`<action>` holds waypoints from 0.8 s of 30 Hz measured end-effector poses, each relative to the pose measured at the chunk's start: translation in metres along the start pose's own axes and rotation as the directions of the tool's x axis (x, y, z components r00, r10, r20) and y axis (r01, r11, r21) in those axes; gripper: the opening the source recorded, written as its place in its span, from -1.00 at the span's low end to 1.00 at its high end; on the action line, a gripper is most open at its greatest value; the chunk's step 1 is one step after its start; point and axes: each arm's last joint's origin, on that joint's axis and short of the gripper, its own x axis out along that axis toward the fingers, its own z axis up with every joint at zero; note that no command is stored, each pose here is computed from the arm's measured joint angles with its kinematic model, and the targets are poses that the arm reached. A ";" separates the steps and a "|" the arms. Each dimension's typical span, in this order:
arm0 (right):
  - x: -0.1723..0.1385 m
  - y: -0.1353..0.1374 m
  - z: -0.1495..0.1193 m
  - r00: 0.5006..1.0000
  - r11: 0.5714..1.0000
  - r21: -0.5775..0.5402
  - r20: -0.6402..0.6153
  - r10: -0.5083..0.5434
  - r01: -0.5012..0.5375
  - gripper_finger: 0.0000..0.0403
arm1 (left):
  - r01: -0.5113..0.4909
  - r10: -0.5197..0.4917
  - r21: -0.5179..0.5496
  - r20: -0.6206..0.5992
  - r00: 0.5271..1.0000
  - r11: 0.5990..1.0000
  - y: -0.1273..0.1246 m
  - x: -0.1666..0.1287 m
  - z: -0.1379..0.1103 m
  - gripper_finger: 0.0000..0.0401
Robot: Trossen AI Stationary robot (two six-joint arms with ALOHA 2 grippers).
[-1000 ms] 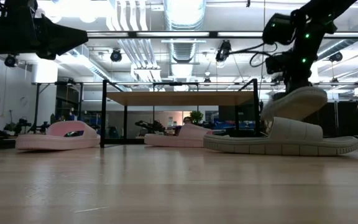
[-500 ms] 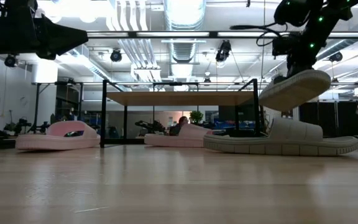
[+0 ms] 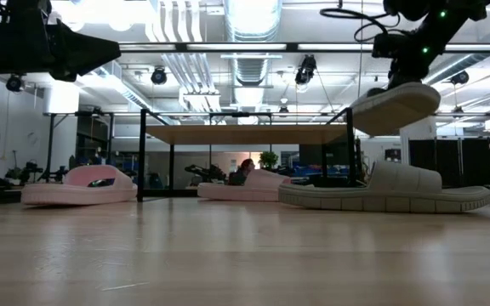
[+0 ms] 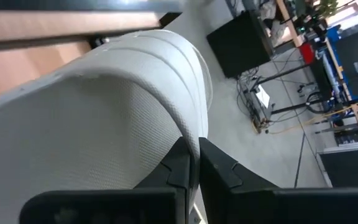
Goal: Pick and place slides into the shelf
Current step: Put the top gray slipper on the shelf
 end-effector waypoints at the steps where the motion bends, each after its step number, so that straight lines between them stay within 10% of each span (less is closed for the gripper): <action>1: -0.002 -0.003 0.002 1.000 1.000 0.012 0.008 -0.005 0.005 -0.94 | 0.000 0.000 0.000 0.001 1.000 1.000 0.000 0.000 0.000 -0.05; 24: -0.043 -0.056 0.070 0.958 0.897 0.412 0.283 0.040 -0.159 -0.94 | -0.004 0.004 0.000 -0.002 1.000 1.000 0.000 0.000 0.000 -0.05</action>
